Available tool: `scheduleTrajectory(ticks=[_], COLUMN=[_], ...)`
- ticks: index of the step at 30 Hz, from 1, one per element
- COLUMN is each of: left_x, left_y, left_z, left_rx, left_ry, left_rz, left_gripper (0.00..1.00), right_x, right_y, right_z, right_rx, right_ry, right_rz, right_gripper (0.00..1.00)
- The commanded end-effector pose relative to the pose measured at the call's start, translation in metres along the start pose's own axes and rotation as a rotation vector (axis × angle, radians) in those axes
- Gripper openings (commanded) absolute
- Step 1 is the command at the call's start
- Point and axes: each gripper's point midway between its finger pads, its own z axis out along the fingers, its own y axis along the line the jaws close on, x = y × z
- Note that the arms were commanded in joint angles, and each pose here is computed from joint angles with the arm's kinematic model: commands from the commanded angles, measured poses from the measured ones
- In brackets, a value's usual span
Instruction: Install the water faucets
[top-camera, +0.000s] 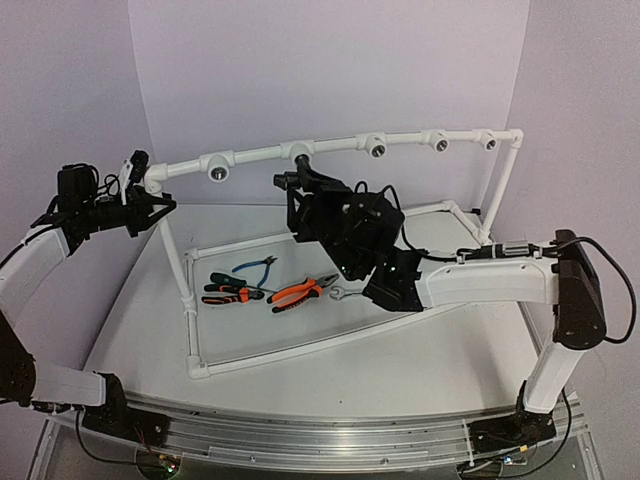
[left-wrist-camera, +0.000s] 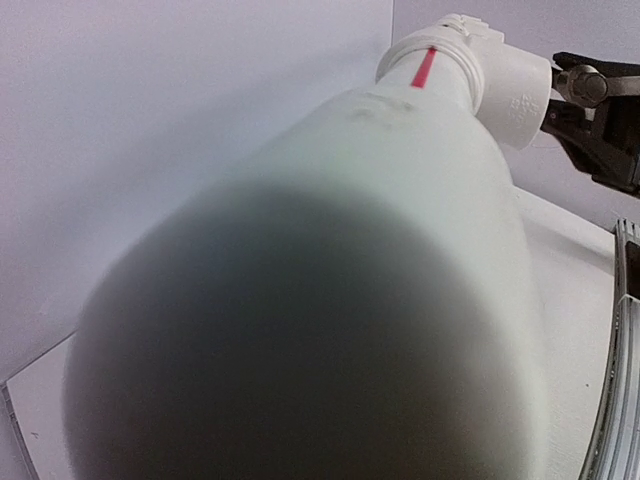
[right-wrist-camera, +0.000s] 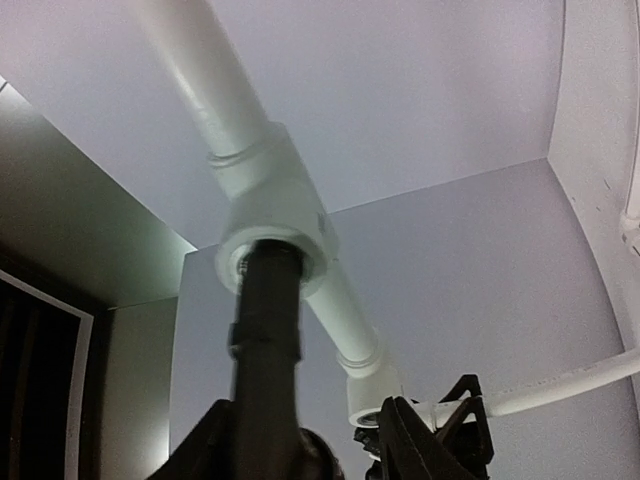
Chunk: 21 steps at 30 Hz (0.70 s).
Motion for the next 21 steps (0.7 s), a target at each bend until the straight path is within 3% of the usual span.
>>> scheduleTrajectory(ticks=[1, 5, 9, 13, 19, 21], left_x=[0.022, 0.025, 0.026, 0.024, 0.024, 0.023], left_y=[-0.038, -0.038, -0.038, -0.044, -0.044, -0.044], left_z=[0.013, 0.014, 0.015, 0.02, 0.02, 0.02], left_rx=[0.156, 0.16, 0.169, 0.191, 0.194, 0.194], left_ry=[0.025, 0.029, 0.03, 0.029, 0.034, 0.032], left_rz=[0.049, 0.043, 0.033, 0.039, 0.036, 0.04], left_gripper=[0.0, 0.0, 0.0, 0.0, 0.0, 0.0], right_x=[0.015, 0.021, 0.025, 0.004, -0.03, -0.04], right_y=[-0.028, 0.001, 0.02, 0.034, 0.067, 0.077], right_z=[-0.009, -0.018, -0.034, -0.065, -0.108, -0.118], right_rx=[0.06, 0.001, -0.032, -0.045, 0.008, 0.128], right_ry=[0.113, 0.155, 0.211, 0.18, 0.099, 0.089], right_rz=[0.012, -0.075, -0.147, -0.247, -0.608, -0.903], right_gripper=[0.63, 0.71, 0.73, 0.73, 0.73, 0.71])
